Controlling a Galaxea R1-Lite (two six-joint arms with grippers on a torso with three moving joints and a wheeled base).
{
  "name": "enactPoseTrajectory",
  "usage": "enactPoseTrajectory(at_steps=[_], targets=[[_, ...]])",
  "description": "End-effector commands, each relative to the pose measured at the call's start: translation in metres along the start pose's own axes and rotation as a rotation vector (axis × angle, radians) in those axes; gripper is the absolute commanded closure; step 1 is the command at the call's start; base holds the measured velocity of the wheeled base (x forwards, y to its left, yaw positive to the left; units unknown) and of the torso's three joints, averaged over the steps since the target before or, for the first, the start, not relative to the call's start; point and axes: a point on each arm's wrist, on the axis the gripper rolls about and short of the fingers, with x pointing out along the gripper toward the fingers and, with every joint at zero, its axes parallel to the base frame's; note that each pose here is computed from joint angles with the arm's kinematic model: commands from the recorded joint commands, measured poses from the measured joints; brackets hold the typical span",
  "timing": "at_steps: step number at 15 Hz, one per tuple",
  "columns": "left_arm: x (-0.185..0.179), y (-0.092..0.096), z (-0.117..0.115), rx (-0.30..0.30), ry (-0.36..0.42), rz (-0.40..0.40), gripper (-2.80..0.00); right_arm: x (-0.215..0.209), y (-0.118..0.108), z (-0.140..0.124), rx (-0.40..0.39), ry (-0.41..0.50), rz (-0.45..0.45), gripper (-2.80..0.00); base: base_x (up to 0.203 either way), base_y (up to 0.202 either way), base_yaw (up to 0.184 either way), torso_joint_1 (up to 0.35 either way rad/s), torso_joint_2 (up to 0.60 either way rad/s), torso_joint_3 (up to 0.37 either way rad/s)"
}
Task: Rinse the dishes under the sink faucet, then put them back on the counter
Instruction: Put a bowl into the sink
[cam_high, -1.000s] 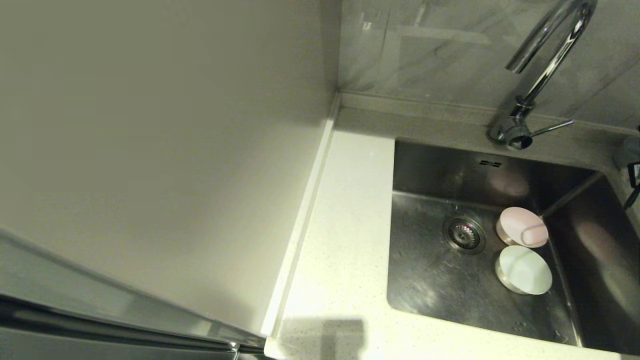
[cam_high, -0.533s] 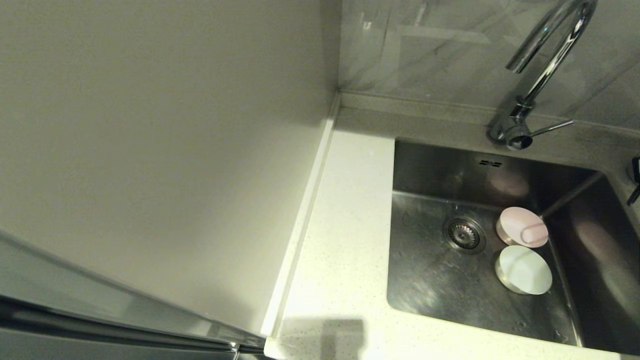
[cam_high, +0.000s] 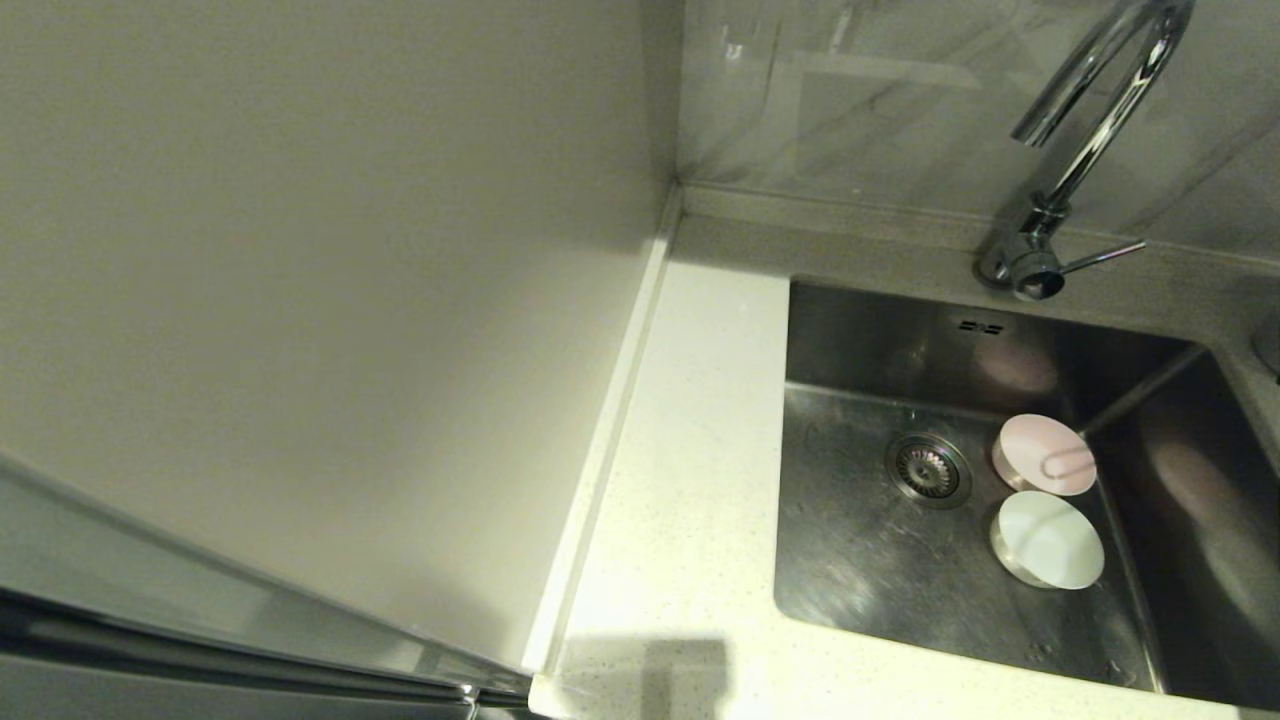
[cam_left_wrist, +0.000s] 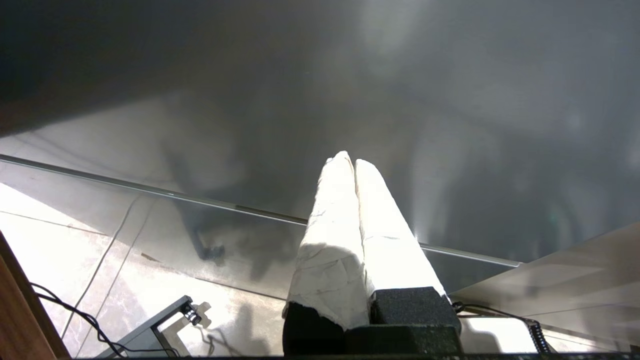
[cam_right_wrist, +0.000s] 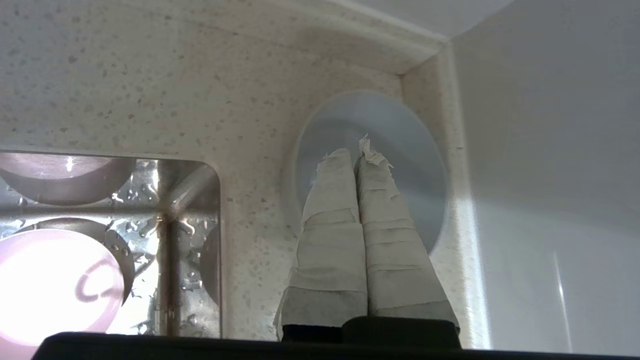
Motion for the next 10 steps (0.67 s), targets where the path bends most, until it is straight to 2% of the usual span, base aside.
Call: enactPoseTrajectory(at_steps=[1, 4, 6, 9, 10], targets=[[0.000, 0.000, 0.000, -0.001, -0.003, 0.002, 0.00, -0.003, -0.001, 0.001, 0.001, 0.005, -0.006, 0.00, 0.000, 0.000, 0.000, 0.000, 0.00, 0.000], [0.000, 0.000, 0.000, 0.000, -0.004, 0.000, 0.00, 0.005, 0.002, -0.011, 0.078, 0.087, -0.023, 0.00, 0.000, 0.000, 0.000, 0.000, 0.00, 0.000], [0.000, 0.000, 0.000, -0.001, -0.004, 0.001, 0.00, 0.011, 0.004, -0.019, 0.089, 0.122, -0.027, 0.00, 0.000, 0.000, 0.000, 0.000, 0.00, 0.000], [0.000, 0.000, 0.000, -0.001, -0.005, 0.000, 0.00, 0.013, 0.001, -0.022, 0.093, 0.128, -0.034, 0.00, 0.000, 0.000, 0.000, 0.000, 0.00, 0.000], [0.000, 0.000, 0.000, -0.001, -0.003, 0.001, 0.00, 0.014, 0.001, -0.023, 0.092, 0.130, -0.034, -1.27, 0.000, 0.000, 0.000, 0.000, 0.00, 0.000]])
